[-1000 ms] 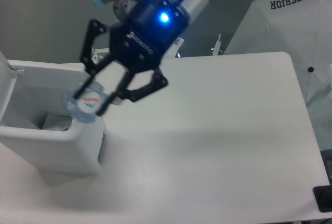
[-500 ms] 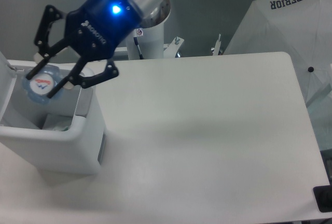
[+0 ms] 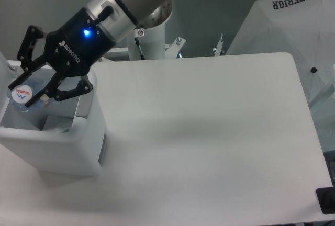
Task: Place the trash in the trash can
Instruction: 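Lift the bottle and lower it into the white trash bin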
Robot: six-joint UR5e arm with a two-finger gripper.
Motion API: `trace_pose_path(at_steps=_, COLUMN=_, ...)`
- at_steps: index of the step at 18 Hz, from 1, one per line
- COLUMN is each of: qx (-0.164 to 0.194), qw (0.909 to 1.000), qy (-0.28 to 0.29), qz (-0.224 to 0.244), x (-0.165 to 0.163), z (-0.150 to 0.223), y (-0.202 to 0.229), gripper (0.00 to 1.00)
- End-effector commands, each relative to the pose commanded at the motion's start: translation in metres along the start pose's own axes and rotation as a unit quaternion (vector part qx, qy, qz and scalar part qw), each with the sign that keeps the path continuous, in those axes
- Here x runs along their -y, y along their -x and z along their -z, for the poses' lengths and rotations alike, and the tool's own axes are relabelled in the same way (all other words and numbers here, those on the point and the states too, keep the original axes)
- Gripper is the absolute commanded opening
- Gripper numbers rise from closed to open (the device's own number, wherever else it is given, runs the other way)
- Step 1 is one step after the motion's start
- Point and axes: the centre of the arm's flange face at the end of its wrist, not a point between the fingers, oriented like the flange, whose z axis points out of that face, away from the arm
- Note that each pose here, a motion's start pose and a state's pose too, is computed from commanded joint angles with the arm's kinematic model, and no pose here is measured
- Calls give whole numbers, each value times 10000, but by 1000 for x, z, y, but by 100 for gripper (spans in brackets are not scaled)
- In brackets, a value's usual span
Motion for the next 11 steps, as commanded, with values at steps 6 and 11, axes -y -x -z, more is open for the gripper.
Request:
trace_pose_path(at_steps=6, qx=-12, qw=10000, qy=12, qz=-59, x=-2, z=-2, y=1, gripper=100)
trace_pose_path(at_steps=11, qx=27, qw=10000, qy=-22, qz=-92, x=1, z=4, y=3, gripper=100)
